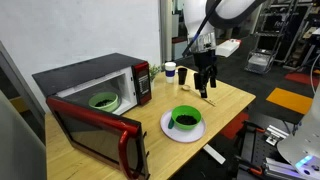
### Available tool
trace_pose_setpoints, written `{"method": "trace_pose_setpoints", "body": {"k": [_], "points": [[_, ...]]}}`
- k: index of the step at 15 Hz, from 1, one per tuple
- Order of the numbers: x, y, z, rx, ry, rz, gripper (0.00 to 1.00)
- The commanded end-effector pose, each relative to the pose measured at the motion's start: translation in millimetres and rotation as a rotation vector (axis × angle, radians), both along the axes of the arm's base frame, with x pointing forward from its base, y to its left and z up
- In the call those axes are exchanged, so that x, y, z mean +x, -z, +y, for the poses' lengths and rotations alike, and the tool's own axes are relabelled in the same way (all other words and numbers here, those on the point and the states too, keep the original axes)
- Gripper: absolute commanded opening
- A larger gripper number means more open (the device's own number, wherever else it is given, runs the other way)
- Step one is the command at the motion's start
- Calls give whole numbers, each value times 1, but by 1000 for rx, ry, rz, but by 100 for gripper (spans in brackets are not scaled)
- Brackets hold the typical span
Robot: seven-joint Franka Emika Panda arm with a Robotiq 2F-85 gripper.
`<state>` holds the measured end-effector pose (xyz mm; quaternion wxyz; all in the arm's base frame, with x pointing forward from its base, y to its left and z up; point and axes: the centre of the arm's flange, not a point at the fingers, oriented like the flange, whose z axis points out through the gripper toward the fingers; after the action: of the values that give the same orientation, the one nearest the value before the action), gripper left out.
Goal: Close the microwave door
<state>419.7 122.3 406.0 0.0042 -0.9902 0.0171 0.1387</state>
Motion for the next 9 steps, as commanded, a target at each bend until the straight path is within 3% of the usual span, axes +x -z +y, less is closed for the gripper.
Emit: {"method": "trace_pose_setpoints", "body": {"k": [1, 9], "points": [[0, 0, 0, 0, 0, 0, 100], [-1, 0, -2, -10, 5, 4, 100]]}}
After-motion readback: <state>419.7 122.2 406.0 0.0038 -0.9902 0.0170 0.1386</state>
